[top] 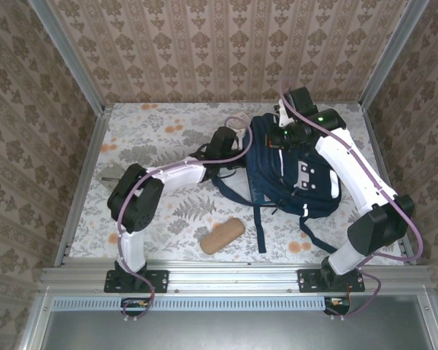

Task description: Pack the student bag

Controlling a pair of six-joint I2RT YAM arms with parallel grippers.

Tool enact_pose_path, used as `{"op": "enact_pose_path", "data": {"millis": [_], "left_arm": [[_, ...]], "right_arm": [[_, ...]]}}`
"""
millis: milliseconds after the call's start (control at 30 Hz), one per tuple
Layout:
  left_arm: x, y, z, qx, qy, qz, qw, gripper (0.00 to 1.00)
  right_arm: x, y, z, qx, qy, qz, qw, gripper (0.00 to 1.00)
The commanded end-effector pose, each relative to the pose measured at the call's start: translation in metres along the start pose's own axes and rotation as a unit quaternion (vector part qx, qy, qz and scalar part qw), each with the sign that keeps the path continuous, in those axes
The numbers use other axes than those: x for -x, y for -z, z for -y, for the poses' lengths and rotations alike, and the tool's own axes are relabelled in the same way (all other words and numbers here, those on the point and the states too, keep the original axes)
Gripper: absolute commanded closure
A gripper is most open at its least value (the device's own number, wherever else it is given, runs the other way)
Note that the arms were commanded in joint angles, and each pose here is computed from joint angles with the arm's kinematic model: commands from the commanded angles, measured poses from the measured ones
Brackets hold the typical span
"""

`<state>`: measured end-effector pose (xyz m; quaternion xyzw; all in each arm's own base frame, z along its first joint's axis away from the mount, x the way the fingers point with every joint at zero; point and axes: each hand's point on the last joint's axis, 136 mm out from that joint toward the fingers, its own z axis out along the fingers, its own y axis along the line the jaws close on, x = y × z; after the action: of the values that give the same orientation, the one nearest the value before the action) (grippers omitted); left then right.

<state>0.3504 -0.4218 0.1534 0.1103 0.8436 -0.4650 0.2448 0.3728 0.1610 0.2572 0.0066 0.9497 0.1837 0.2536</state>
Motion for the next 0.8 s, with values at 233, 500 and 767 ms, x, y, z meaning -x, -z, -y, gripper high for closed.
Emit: {"op": "enact_pose_path", "data": {"millis": [233, 500, 767], "left_arm": [[-0.003, 0.105, -0.028, 0.129, -0.070, 0.003, 0.989, 0.00], [-0.061, 0.158, -0.055, 0.187, -0.123, -0.061, 0.973, 0.02], [-0.094, 0.178, -0.048, 0.178, -0.149, -0.079, 0.970, 0.09]], "right_arm": [[0.022, 0.020, -0.011, 0.051, -0.005, 0.055, 0.997, 1.00], [0.028, 0.016, -0.013, 0.061, -0.004, 0.061, 0.996, 1.00], [0.031, 0.010, -0.006, 0.054, -0.010, 0.060, 0.997, 1.00]]}}
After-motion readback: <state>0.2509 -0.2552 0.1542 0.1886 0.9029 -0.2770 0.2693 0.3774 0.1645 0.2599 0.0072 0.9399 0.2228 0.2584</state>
